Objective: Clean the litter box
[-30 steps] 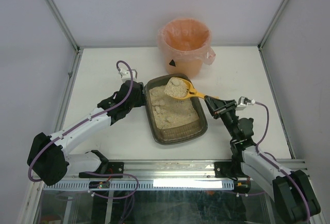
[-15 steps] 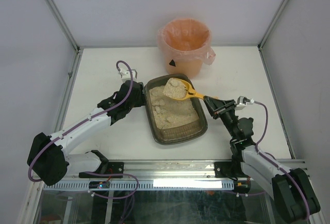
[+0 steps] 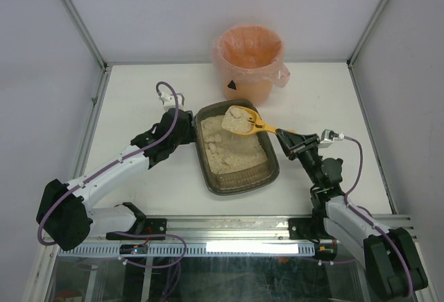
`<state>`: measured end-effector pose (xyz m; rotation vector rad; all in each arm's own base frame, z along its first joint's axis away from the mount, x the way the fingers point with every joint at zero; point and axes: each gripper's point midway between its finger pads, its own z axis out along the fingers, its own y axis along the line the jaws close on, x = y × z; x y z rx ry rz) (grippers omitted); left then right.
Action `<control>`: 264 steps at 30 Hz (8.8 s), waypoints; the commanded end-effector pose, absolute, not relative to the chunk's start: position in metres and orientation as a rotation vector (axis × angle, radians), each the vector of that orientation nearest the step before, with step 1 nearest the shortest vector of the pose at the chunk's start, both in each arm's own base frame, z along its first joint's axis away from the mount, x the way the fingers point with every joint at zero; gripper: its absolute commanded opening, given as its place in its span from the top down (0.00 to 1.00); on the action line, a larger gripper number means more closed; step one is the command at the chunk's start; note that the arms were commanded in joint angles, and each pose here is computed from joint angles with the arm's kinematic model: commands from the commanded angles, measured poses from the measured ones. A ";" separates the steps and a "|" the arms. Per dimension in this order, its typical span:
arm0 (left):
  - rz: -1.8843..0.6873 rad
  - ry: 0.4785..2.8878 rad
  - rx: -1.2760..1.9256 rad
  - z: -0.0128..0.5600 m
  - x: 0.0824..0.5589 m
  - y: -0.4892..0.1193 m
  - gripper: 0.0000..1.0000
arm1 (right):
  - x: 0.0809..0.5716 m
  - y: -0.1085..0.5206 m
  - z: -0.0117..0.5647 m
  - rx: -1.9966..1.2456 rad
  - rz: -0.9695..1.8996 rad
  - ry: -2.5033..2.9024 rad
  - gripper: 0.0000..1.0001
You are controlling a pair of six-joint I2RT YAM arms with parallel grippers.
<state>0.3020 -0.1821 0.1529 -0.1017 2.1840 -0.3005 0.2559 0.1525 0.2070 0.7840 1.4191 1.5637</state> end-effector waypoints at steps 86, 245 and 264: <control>-0.340 2.092 -0.144 0.179 0.313 -0.179 0.53 | 0.259 0.178 0.218 0.640 1.639 1.470 1.00; -0.595 2.143 -0.022 0.163 0.291 -0.214 0.48 | 0.278 0.243 0.214 -0.423 -0.131 2.225 1.00; -0.580 2.134 -0.029 0.164 0.292 -0.212 0.48 | 0.266 0.298 0.209 -0.335 0.335 2.278 1.00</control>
